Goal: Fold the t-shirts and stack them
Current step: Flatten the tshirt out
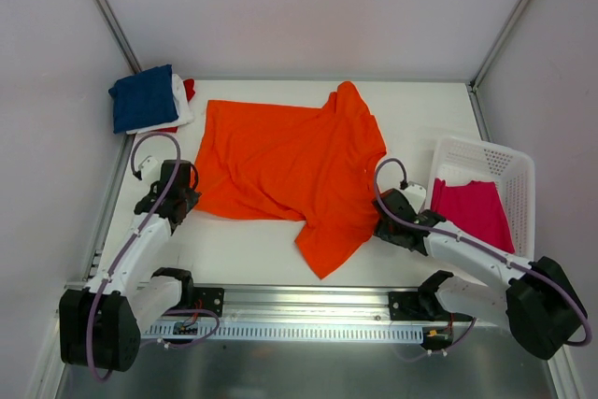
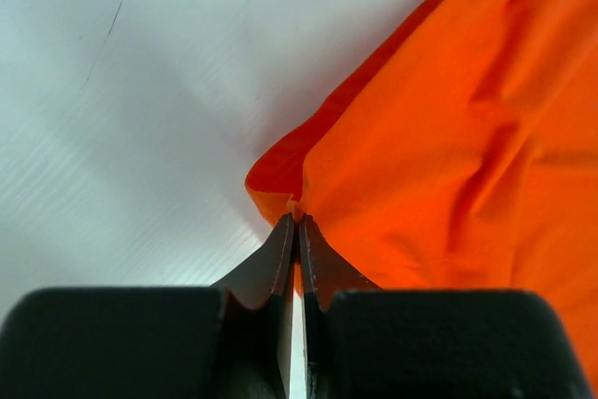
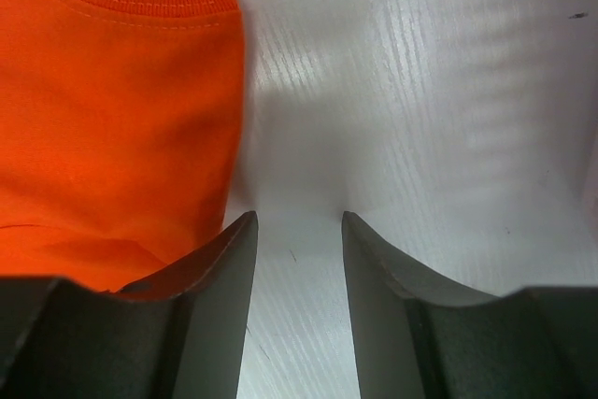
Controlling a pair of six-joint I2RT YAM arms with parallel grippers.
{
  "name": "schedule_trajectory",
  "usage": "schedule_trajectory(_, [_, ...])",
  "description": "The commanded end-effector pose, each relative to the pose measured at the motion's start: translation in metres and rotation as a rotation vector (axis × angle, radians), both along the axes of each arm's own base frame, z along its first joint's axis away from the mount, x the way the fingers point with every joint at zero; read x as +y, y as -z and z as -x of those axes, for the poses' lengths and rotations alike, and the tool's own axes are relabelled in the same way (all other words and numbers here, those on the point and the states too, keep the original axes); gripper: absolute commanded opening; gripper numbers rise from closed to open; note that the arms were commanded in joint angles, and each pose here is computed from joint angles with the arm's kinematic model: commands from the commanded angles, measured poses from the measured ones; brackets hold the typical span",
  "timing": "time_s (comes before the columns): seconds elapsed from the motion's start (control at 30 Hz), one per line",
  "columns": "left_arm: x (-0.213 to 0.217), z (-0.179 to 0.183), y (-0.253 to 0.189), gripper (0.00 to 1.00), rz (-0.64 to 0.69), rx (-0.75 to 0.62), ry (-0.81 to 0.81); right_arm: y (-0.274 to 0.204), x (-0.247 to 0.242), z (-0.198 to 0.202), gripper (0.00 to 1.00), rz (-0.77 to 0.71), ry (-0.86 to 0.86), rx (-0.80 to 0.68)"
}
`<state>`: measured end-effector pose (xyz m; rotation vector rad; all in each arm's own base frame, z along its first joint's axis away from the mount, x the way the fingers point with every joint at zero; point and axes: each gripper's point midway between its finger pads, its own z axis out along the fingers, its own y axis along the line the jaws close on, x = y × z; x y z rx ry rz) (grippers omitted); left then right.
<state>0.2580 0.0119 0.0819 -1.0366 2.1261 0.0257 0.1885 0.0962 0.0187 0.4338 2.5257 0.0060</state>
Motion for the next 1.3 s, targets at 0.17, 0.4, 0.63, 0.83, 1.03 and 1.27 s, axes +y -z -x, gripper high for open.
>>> schedule_trajectory(0.17, [-0.002,0.034,0.022,0.0,0.024,0.099,-0.002,-0.004,-0.004,0.004,0.45,-0.021,0.005,-0.041])
schedule_trajectory(0.4, [0.002,0.038,0.023,0.07,0.009,0.101,-0.018,-0.003,-0.006,0.008,0.45,-0.026,0.004,-0.036])
schedule_trajectory(0.63, [0.006,0.04,0.027,0.03,-0.004,0.113,-0.034,-0.011,-0.012,0.012,0.45,-0.023,0.014,-0.052])
schedule_trajectory(0.83, [0.006,0.043,0.031,0.0,-0.006,0.123,-0.036,-0.018,0.004,0.014,0.46,-0.124,-0.024,-0.068])
schedule_trajectory(1.03, [0.007,0.044,0.033,0.0,-0.007,0.119,-0.039,-0.031,0.065,0.003,0.48,-0.353,-0.122,-0.085])
schedule_trajectory(1.27, [0.007,0.044,0.031,0.0,-0.009,0.102,-0.031,-0.031,0.092,0.0,0.47,-0.364,-0.132,-0.093])
